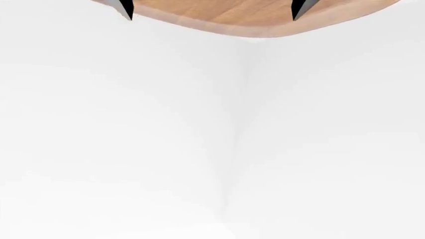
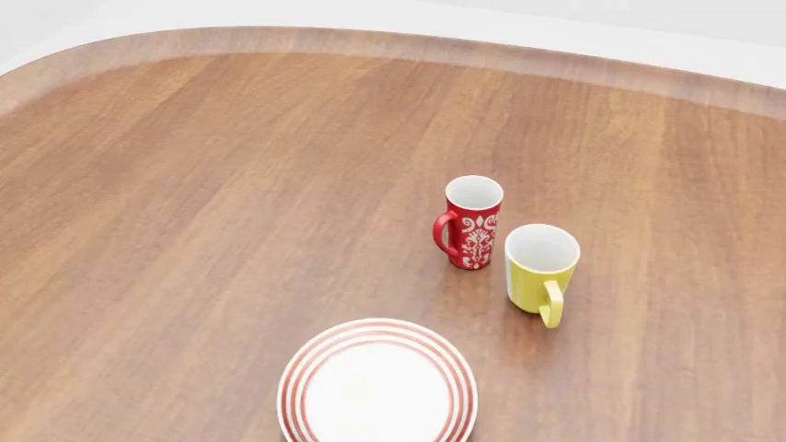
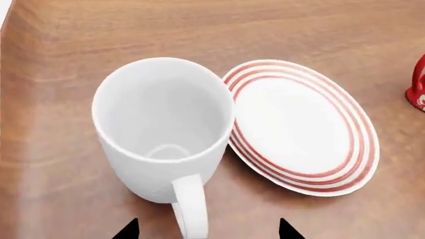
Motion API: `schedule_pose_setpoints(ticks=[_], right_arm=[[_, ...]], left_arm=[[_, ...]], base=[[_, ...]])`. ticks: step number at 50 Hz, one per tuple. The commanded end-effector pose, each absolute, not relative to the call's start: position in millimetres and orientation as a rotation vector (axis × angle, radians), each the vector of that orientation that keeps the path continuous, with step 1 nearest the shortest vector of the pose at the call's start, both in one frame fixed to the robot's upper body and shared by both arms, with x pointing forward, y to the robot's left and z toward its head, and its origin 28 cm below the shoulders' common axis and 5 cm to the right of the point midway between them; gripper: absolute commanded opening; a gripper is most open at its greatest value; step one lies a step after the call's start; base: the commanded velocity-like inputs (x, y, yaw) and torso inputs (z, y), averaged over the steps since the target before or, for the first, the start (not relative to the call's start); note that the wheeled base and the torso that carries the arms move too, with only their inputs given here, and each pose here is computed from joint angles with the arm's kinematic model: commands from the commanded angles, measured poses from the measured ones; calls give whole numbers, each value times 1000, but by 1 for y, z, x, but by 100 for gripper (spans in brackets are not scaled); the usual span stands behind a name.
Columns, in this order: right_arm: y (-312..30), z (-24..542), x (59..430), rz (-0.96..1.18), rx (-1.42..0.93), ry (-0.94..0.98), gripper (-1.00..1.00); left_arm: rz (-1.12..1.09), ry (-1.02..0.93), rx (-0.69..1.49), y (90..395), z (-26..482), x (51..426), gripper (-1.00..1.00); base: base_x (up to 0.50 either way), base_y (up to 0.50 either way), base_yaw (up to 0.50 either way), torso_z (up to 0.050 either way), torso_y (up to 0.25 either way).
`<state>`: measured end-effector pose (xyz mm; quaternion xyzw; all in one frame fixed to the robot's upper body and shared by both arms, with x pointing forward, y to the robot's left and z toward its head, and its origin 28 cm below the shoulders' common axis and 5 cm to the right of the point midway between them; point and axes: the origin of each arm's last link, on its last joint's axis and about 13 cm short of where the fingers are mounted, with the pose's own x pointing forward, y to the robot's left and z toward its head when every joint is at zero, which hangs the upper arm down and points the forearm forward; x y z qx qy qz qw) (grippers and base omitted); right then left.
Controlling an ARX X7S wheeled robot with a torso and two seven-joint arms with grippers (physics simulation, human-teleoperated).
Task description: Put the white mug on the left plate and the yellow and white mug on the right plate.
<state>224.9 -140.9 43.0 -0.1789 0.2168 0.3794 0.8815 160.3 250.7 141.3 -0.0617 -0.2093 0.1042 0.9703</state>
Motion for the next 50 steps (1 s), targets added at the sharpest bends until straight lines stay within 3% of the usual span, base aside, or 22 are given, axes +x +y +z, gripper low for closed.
schedule_pose_setpoints(ticks=[1, 50], right_arm=[[-142, 37, 233, 831, -386, 489, 100], [-139, 26, 252, 913, -442, 551, 100]], left_arm=[[212, -425, -125, 251, 142, 161, 100], [205, -436, -129, 250, 145, 157, 100]], base=[[0, 0, 0, 0, 0], [0, 0, 0, 0, 0]])
